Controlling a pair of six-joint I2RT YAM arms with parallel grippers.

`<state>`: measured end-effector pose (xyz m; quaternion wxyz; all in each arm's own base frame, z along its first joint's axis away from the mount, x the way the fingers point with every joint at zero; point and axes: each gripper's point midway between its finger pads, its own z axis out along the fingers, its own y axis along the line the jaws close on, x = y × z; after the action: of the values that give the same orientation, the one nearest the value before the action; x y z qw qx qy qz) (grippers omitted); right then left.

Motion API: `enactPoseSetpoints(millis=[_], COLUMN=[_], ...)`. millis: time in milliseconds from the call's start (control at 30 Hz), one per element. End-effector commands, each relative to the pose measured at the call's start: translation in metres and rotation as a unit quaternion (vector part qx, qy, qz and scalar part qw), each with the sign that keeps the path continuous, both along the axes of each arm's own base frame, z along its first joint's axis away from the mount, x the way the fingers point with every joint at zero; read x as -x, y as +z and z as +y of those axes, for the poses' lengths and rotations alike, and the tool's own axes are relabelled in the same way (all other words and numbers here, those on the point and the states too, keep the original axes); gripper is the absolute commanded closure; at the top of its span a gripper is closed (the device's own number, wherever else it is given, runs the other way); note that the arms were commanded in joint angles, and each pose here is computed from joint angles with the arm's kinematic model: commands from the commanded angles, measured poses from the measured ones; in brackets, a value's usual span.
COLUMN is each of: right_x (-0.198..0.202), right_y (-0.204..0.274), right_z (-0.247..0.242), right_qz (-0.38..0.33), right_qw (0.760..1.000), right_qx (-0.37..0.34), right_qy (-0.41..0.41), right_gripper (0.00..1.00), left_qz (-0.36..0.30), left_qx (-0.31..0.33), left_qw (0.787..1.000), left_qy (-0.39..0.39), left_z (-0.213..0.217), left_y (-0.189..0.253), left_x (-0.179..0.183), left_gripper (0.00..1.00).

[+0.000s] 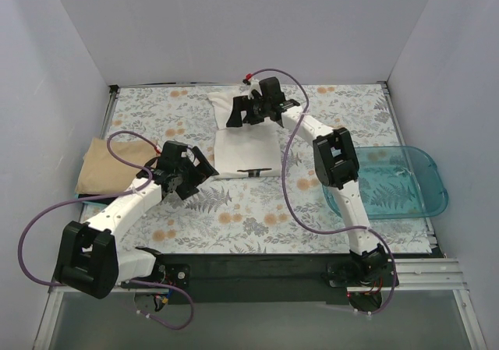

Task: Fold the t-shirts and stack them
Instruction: Fold the tshirt

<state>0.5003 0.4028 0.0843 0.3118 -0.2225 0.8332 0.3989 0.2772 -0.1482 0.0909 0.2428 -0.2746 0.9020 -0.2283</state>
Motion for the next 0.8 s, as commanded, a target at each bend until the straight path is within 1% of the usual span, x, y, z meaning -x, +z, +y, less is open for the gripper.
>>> enactPoseSetpoints(millis=[0,33,100,133,167,200,233,267,300,333,367,400,433,467,500,633,700,733,767], right_x=[-0.023,-0.019,-0.007,0.0,0.015,0.024,0.033,0.046,0.072,0.085,0.097,0.124,0.132,0.14,0.158,0.183,0.187,0.189,0.189], right_y=[0.065,0.092,0.086,0.121,0.093,0.094,0.124,0.115,0.106,0.097,0.092,0.076,0.074,0.073,0.056,0.025,0.013,0.009,0.006], right_z=[-0.01,-0.015,-0.032,-0.044,-0.058,-0.068,-0.084,-0.095,-0.114,-0.125,-0.132,-0.144,-0.147,-0.148,-0.155,-0.161,-0.162,-0.163,-0.162], right_qz=[-0.057,-0.079,-0.078,-0.109,-0.087,-0.089,-0.117,-0.107,-0.092,-0.085,-0.083,-0.064,-0.065,-0.066,-0.047,-0.003,0.013,0.018,0.021], right_qw=[0.997,0.996,0.996,0.993,0.995,0.994,0.988,0.988,0.988,0.987,0.986,0.987,0.987,0.988,0.989,0.991,0.991,0.991,0.991], right_qx=[-0.044,-0.048,-0.023,-0.022,0.008,0.02,0.023,0.036,0.049,0.058,0.059,0.062,0.054,0.047,0.052,0.058,0.066,0.068,0.069], right_qy=[-0.018,-0.02,-0.028,-0.044,-0.052,-0.063,-0.094,-0.104,-0.116,-0.126,-0.13,-0.132,-0.133,-0.13,-0.127,-0.118,-0.116,-0.114,-0.115], right_gripper=[0.02,0.02,0.02,0.02,0.02,0.02,0.02,0.02,0.02,0.02,0.02,0.02,0.02,0.02,0.02,0.05,0.07,0.08,0.09], left_qz=[-0.008,-0.008,-0.01,-0.013,-0.011,-0.009,-0.011,-0.011,-0.018,-0.008,-0.005,0.0,0.015,0.015,0.02,0.031,0.04,0.043,0.048], left_qx=[-0.007,-0.009,-0.008,-0.005,-0.002,-0.002,0.0,0.0,0.005,0.004,0.004,0.009,0.007,0.011,0.014,0.01,0.007,0.009,0.007], left_qw=[1.0,1.0,1.0,1.0,1.0,1.0,1.0,1.0,1.0,1.0,1.0,1.0,1.0,1.0,1.0,0.999,0.999,0.999,0.999], left_qy=[0.008,0.009,0.011,0.009,0.004,0.003,0.003,0.001,-0.001,-0.003,-0.005,-0.011,-0.015,-0.018,-0.02,-0.019,-0.017,-0.019,-0.018], left_z=[0.004,0.004,0.002,0.0,-0.003,-0.005,-0.008,-0.009,-0.012,-0.015,-0.016,-0.02,-0.022,-0.025,-0.027,-0.03,-0.029,-0.03,-0.029], left_y=[0.003,0.001,-0.001,-0.001,-0.002,-0.006,-0.005,-0.006,-0.005,-0.013,-0.016,-0.02,-0.031,-0.033,-0.036,-0.048,-0.056,-0.057,-0.062], left_x=[-0.003,-0.004,-0.011,-0.014,-0.017,-0.022,-0.028,-0.031,-0.036,-0.04,-0.043,-0.045,-0.045,-0.049,-0.05,-0.057,-0.057,-0.056,-0.055], left_gripper=[0.04,0.04,0.04,0.04,0.05,0.06,0.07,0.09,0.13,0.16,0.2,0.26,0.3,0.34,0.38,0.45,0.51,0.58,0.61])
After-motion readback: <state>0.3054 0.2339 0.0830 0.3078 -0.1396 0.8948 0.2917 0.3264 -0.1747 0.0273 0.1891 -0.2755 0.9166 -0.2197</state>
